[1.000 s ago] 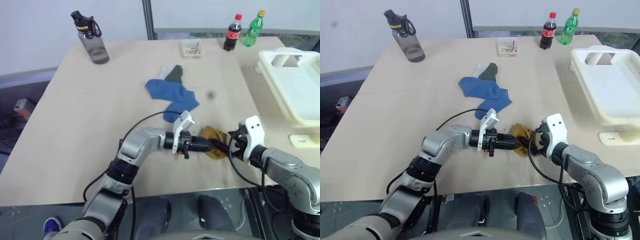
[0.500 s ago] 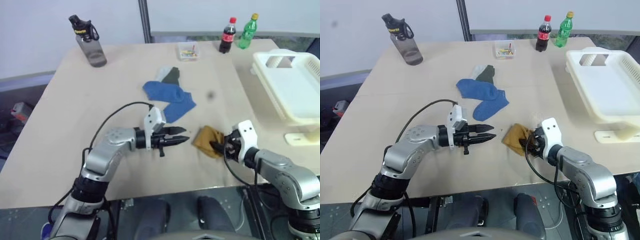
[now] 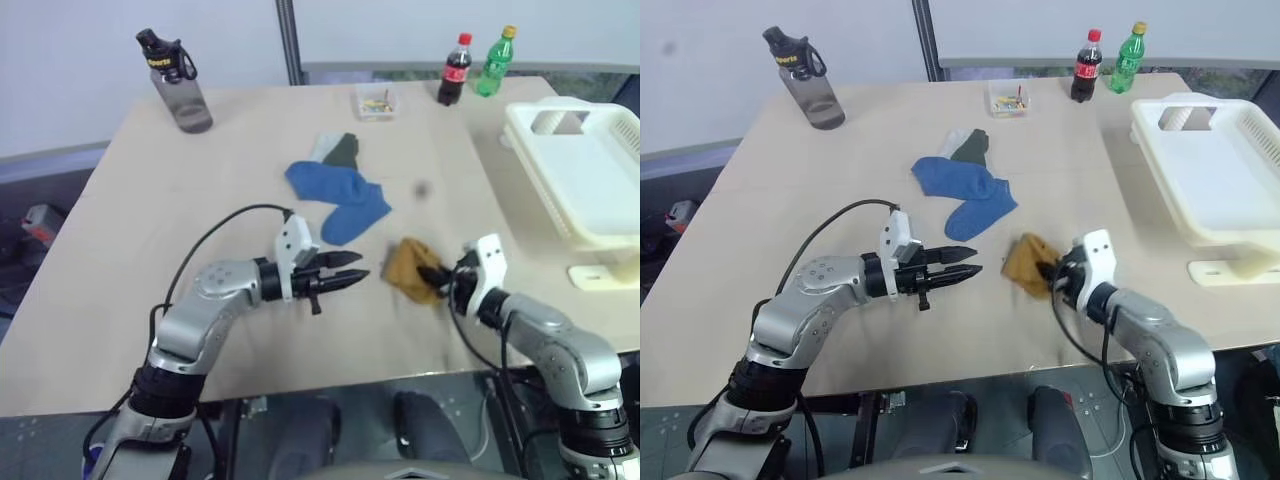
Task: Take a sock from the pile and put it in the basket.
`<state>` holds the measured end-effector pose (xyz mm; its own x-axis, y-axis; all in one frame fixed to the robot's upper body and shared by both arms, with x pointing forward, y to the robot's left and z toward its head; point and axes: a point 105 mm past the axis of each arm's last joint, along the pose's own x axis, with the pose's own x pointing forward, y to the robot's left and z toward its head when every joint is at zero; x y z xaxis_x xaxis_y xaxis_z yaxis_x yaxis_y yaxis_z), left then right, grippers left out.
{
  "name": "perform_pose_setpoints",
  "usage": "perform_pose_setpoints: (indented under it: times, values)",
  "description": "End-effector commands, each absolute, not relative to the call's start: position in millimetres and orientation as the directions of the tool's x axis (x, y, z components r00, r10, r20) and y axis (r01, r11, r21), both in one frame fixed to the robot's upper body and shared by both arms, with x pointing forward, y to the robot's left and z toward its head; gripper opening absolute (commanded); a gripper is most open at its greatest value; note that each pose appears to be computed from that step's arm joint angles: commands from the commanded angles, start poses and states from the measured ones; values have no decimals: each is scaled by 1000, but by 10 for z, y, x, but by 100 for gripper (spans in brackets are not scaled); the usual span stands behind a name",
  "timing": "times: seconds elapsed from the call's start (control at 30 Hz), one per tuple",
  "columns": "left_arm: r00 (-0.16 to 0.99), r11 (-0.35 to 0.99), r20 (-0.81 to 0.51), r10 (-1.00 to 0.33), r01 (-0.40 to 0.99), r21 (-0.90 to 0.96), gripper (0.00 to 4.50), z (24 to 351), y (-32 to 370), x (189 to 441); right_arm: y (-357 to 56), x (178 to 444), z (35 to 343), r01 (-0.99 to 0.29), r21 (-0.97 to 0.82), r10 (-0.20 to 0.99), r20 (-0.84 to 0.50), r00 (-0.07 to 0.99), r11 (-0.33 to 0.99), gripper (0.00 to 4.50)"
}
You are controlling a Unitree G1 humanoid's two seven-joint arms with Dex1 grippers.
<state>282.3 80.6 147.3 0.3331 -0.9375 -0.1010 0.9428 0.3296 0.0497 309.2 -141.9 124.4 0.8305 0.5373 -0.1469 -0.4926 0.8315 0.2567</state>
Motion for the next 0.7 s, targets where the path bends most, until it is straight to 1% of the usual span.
perform_pose_setpoints:
  times: [0.03,0.07,0.1,0.13,0.17,0.23,0.3,0.37,0.47,0.57,0.6,0.63,0.67,0.7]
  values:
    - [336,334,-9,-942,938,89,276,1709,764,2838,-1822,3259,1843,-412,243,408,72,910,878,0]
    - [348,348,9,-937,933,92,331,1751,720,2884,-1973,3340,1996,-376,242,360,111,926,894,0]
    - [356,357,21,-934,930,92,361,1779,688,2910,-2074,3384,2102,-353,244,328,137,935,903,0]
    - [356,358,36,-934,929,92,419,1814,645,2933,-2221,3465,2227,-312,250,277,165,947,917,0]
    - [356,359,51,-933,929,90,419,1852,598,2955,-2394,3560,2357,-258,260,213,191,958,930,0]
    - [352,357,68,-934,929,95,419,1897,526,2974,-2764,3749,2512,-123,278,70,193,979,953,0]
    - [350,357,75,-934,929,100,419,1914,482,2979,-3060,3889,2579,-9,285,-41,170,985,959,0]
    - [356,363,88,-931,926,101,419,1934,445,2997,-3378,4031,2550,121,312,-163,109,981,942,0]
    - [373,383,108,-922,918,101,419,1963,405,3019,-3589,4174,2364,193,329,-206,5,979,924,0]
    - [390,403,125,-912,909,106,419,1980,377,3038,-3691,4216,2102,243,307,-225,-96,970,920,0]
    - [393,407,127,-911,907,107,422,1977,370,3040,-3758,4192,2014,281,277,-255,-127,959,919,47]
    - [396,409,129,-909,906,105,422,1973,366,3038,-3798,4169,1950,298,264,-266,-150,952,917,47]
    - [399,413,132,-907,905,101,424,1968,363,3036,-3848,4139,1899,317,228,-283,-169,944,921,112]
    - [402,416,133,-906,904,97,424,1962,363,3036,-3915,4103,1883,340,206,-307,-176,935,918,128]
